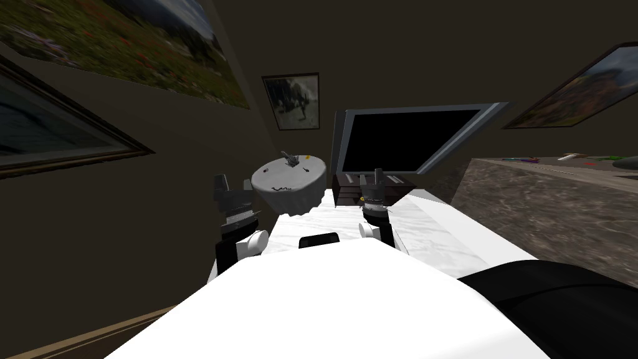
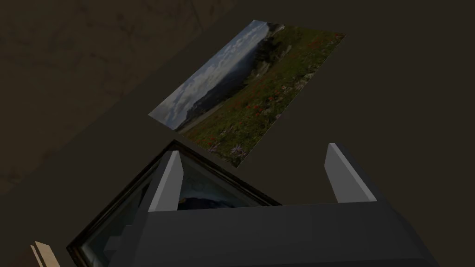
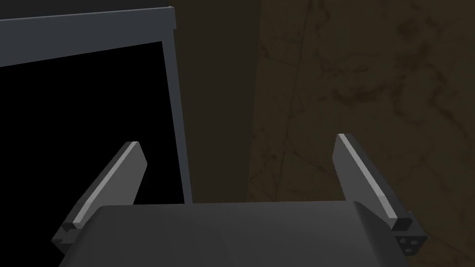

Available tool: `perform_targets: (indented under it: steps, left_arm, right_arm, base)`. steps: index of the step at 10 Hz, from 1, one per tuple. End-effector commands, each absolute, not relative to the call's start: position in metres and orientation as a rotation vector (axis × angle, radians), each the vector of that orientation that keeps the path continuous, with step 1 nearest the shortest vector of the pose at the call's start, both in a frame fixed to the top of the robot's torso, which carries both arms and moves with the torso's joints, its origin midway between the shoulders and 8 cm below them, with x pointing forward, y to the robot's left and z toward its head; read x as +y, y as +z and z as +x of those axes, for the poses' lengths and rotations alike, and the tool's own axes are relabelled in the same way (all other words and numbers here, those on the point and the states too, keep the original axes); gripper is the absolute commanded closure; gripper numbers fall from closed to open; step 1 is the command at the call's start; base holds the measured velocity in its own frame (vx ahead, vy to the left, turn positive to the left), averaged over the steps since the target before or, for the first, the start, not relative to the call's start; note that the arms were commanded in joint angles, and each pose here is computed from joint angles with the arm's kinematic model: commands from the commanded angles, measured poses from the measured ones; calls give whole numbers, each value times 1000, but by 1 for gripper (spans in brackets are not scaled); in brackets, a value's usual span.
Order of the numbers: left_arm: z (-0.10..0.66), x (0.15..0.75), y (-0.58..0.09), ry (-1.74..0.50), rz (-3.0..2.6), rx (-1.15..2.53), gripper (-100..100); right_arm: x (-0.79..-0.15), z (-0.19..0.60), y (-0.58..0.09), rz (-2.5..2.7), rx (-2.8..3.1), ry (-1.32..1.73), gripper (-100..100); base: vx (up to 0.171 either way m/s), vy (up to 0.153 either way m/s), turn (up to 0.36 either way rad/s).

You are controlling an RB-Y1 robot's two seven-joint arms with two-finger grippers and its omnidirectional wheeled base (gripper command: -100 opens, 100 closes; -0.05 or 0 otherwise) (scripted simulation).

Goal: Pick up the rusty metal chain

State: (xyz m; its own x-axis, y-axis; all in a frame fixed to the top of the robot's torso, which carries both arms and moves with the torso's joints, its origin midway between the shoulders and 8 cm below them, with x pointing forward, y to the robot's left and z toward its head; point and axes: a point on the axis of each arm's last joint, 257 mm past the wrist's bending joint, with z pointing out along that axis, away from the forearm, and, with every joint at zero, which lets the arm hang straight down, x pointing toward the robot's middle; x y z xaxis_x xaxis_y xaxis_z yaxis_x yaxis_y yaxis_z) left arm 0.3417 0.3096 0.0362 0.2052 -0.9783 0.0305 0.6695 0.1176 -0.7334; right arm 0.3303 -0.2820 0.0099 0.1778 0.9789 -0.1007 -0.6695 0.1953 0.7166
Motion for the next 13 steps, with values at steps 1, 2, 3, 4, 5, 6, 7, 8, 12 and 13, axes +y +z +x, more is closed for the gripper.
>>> perform_targets:
  steps: [1, 2, 3, 4, 5, 6, 7, 8, 12, 13]
  left_arm:
    - [347, 306, 34, -1295, -699, 578, -100]
    - [351, 304, 32, -1296, -696, 609, -100]
    - [358, 302, 28, -1297, -696, 643, -100]
    - [365, 301, 25, -1299, -701, 677, -100]
    - [372, 299, 23, -1302, -703, 704, -100]
    - [373, 299, 22, -1300, -710, 710, -100]
    - [383, 298, 18, -1302, -722, 741, -100]
    - [391, 296, 18, -1310, -723, 759, -100]
    - [415, 295, 9, -1313, -769, 822, -100]
    - [418, 296, 4, -1306, -787, 837, -100]
  right_arm:
    - [-282, 330, 10, 598, 633, 1269, 0]
    - [-282, 330, 10, 598, 633, 1269, 0]
    - [-282, 330, 10, 598, 633, 1269, 0]
    - [-282, 330, 10, 598, 633, 1269, 0]
    - [-282, 330, 10, 598, 633, 1269, 0]
    - [-282, 330, 10, 598, 633, 1269, 0]
    - [-282, 330, 10, 598, 633, 1269, 0]
    - [-282, 330, 10, 598, 633, 1269, 0]
    - [-282, 330, 10, 598, 633, 1269, 0]
    - [-282, 330, 10, 598, 633, 1269, 0]
  base:
    - [0, 0, 0]
    - [-4, 6, -2]
    - [-8, 10, -2]
    - [-13, 13, -2]
    - [-16, 17, -3]
    - [-11, 14, -3]
    - [-9, 12, 0]
    - [-15, 14, -5]
    - [-11, 15, -4]
    - [-9, 15, -6]
